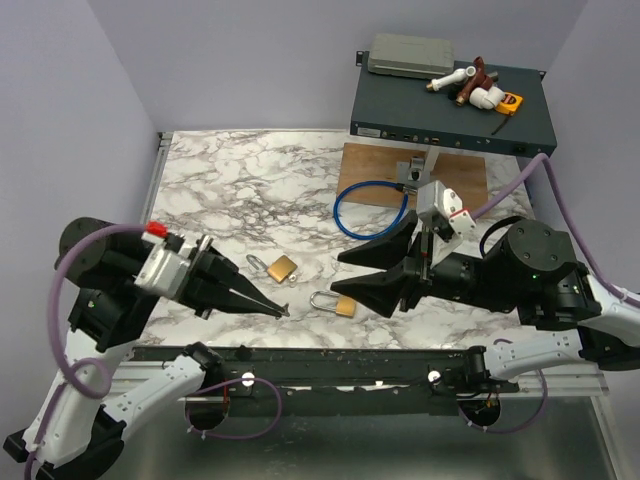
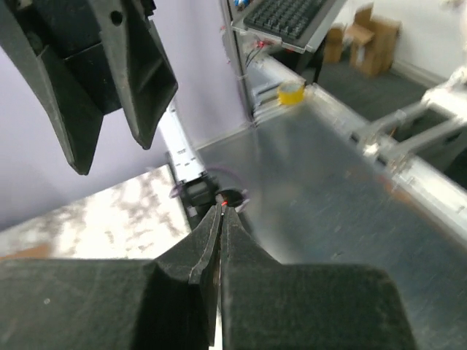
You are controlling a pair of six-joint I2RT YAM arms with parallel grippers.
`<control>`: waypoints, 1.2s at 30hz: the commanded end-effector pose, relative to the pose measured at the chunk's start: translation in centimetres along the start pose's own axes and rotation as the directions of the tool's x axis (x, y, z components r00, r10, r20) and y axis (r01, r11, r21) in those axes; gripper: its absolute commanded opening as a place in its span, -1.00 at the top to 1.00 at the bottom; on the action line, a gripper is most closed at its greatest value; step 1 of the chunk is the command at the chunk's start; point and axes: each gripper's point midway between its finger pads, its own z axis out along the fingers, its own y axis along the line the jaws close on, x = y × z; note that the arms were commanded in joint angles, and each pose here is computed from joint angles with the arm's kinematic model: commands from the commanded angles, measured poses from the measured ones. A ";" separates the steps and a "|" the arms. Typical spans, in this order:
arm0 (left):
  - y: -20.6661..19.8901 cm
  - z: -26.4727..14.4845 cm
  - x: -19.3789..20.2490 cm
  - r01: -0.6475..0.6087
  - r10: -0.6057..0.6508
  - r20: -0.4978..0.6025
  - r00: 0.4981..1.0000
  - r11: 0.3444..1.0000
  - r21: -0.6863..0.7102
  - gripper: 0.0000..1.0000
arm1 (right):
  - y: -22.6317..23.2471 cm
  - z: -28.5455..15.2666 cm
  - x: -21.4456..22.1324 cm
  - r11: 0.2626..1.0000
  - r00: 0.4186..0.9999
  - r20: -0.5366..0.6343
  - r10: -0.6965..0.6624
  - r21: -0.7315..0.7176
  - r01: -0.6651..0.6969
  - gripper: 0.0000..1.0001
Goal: Unlock with the key
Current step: Adjust the key.
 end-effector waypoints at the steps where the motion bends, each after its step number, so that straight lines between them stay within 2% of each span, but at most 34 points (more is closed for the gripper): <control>1: -1.5 -0.3 -1.5 -0.324 0.328 -0.025 0.944 0.941 0.103 1.00 | 0.2 1.5 -1.3 0.996 0.993 0.081 0.091 0.013 -0.093 0.00; 7: 1.8 -0.2 -2.2 -0.538 0.539 -0.088 0.838 0.842 0.036 1.00 | -2.4 2.7 -2.0 0.973 0.975 0.169 0.142 0.159 -0.169 -0.08; 9: 2.9 -0.4 -1.7 -0.608 0.607 -0.131 0.784 0.793 0.031 1.00 | -6.3 2.3 -2.7 0.909 0.964 0.228 0.139 0.358 -0.216 -0.09; 11: 3.5 -0.7 -0.4 -0.692 0.693 -0.191 0.695 0.717 0.082 1.00 | -9.4 1.8 -3.1 0.842 0.957 0.261 0.123 0.483 -0.240 -0.09; 13: 3.4 -1.4 2.5 -0.745 0.770 -0.265 0.580 0.633 0.209 1.00 | -11.1 2.0 -4.1 0.836 0.944 0.297 0.144 0.474 -0.276 -0.08; 15: 2.9 -2.1 5.2 -0.772 0.837 -0.285 0.467 0.543 0.330 1.00 | -13.0 2.4 -5.0 0.841 0.932 0.319 0.171 0.446 -0.307 -0.08; 16: 2.7 -2.3 5.8 -0.793 0.867 -0.281 0.410 0.492 0.359 1.00 | -13.5 3.2 -4.8 0.860 0.936 0.295 0.194 0.409 -0.307 -0.11; 18: 2.9 -2.3 6.7 -0.827 0.897 -0.271 0.348 0.430 0.363 1.00 | -16.1 4.2 -4.1 0.875 0.933 0.229 0.278 0.341 -0.345 -0.16; 21: 2.7 -2.8 8.6 -0.855 0.951 -0.236 0.201 0.288 0.431 1.00 | -18.7 4.2 -2.9 0.881 0.890 0.135 0.436 0.141 -0.453 -0.34; 22: 2.5 -3.0 9.1 -0.862 0.962 -0.226 0.154 0.242 0.446 1.00 | -18.6 3.8 -1.7 0.867 0.867 0.065 0.494 0.036 -0.496 -0.46; 23: 2.4 -3.1 9.9 -0.866 0.973 -0.207 0.102 0.189 0.463 1.00 | -17.7 3.4 -1.3 0.850 0.852 0.021 0.524 -0.076 -0.521 -0.48; 25: 1.9 -3.3 10.8 -0.879 0.985 -0.170 0.004 0.084 0.470 1.00 | -15.8 2.3 0.3 0.833 0.864 -0.044 0.502 -0.244 -0.496 -0.48; 27: 1.2 -3.2 11.4 -0.887 0.991 -0.126 -0.047 0.016 0.462 1.00 | -14.7 1.5 2.5 0.825 0.876 -0.093 0.474 -0.299 -0.479 -0.47; 33: -0.3 -2.7 12.4 -0.894 0.989 -0.024 -0.143 -0.119 0.432 1.00 | -10.8 -0.5 4.9 0.794 0.905 -0.144 0.399 -0.440 -0.420 -0.46; 36: -0.5 -2.1 13.4 -0.886 0.974 0.034 -0.224 -0.218 0.410 1.00 | -9.0 0.6 6.8 0.764 0.896 -0.232 0.379 -0.468 -0.444 -0.46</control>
